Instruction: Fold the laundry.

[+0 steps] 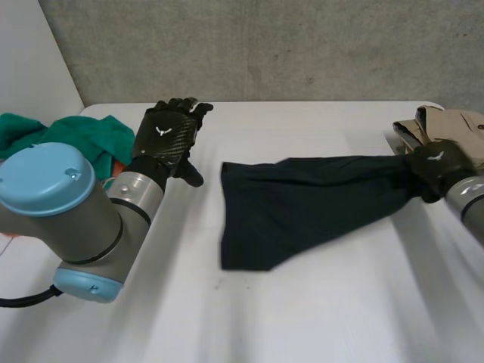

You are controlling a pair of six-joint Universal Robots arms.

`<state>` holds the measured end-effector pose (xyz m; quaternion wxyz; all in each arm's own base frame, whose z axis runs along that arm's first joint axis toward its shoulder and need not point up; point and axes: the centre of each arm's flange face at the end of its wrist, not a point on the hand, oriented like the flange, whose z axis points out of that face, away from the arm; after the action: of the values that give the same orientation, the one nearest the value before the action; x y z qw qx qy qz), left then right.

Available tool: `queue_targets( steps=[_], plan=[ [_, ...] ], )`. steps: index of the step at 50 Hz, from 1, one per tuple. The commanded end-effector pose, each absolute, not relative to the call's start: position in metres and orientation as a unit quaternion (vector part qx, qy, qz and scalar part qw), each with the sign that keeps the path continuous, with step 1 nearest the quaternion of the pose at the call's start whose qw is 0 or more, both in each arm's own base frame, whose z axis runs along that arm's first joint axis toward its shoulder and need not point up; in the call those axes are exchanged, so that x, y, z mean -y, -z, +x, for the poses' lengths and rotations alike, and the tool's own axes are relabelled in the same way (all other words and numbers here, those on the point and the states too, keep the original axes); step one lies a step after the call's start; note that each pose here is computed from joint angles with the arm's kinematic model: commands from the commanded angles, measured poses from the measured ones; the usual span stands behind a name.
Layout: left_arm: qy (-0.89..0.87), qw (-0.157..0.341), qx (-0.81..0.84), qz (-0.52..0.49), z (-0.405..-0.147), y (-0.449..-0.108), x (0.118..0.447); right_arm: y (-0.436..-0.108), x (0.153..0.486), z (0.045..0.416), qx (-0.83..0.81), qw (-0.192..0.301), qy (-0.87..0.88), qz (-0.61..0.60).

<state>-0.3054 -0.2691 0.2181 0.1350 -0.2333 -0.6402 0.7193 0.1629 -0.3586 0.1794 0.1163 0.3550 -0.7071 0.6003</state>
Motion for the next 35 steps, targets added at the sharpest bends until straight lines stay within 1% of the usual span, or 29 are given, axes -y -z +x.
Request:
queue_targets(
  steps=[1,2,3,6,7,10,11,13,14,18,21,25,26,29,30,32,33,35],
  plan=[
    [-0.723,0.136,0.637,-0.231,-0.3,-0.226,0.26,-0.201,0.344,0.198,0.63,0.151,-0.62,0.443],
    [-0.723,0.135,0.637,-0.23,-0.299,-0.226,0.26,-0.204,0.337,0.215,0.615,0.139,-0.628,0.456],
    [-0.723,0.135,0.637,-0.23,-0.299,-0.226,0.26,-0.209,0.325,0.242,0.586,0.119,-0.646,0.475],
    [-0.722,0.133,0.639,-0.23,-0.298,-0.226,0.259,-0.209,0.301,0.278,0.545,0.086,-0.666,0.502],
    [-0.722,0.133,0.64,-0.229,-0.298,-0.225,0.259,-0.203,0.285,0.299,0.517,0.061,-0.674,0.525],
    [-0.723,0.129,0.64,-0.225,-0.297,-0.226,0.259,-0.183,0.256,0.325,0.479,0.013,-0.673,0.564],
    [-0.723,0.129,0.64,-0.225,-0.297,-0.226,0.259,-0.168,0.236,0.338,0.451,-0.018,-0.666,0.594],
    [-0.725,0.128,0.639,-0.223,-0.297,-0.227,0.26,-0.155,0.22,0.346,0.425,-0.039,-0.657,0.622],
    [-0.725,0.129,0.638,-0.223,-0.298,-0.228,0.26,-0.143,0.208,0.349,0.406,-0.046,-0.646,0.645],
    [-0.732,0.13,0.631,-0.222,-0.301,-0.235,0.262,-0.133,0.202,0.348,0.393,-0.038,-0.632,0.667],
    [-0.742,0.134,0.619,-0.22,-0.306,-0.245,0.265,-0.136,0.199,0.347,0.403,-0.05,-0.631,0.661],
    [-0.746,0.126,0.62,-0.208,-0.311,-0.254,0.27,-0.175,0.208,0.335,0.453,-0.091,-0.656,0.598],
    [-0.746,0.126,0.62,-0.207,-0.313,-0.255,0.27,-0.191,0.215,0.326,0.488,-0.12,-0.665,0.552],
    [-0.746,0.133,0.618,-0.211,-0.329,-0.258,0.268,-0.212,0.225,0.313,0.54,-0.172,-0.671,0.477],
    [-0.745,0.138,0.616,-0.214,-0.335,-0.259,0.266,-0.223,0.235,0.304,0.57,-0.204,-0.672,0.426],
    [-0.74,0.146,0.617,-0.224,-0.346,-0.257,0.263,-0.23,0.248,0.293,0.598,-0.227,-0.67,0.377],
    [-0.738,0.149,0.618,-0.227,-0.35,-0.256,0.263,-0.234,0.26,0.279,0.623,-0.24,-0.665,0.335],
    [-0.73,0.155,0.622,-0.237,-0.361,-0.25,0.261,-0.238,0.272,0.265,0.643,-0.24,-0.66,0.305]
  ],
)
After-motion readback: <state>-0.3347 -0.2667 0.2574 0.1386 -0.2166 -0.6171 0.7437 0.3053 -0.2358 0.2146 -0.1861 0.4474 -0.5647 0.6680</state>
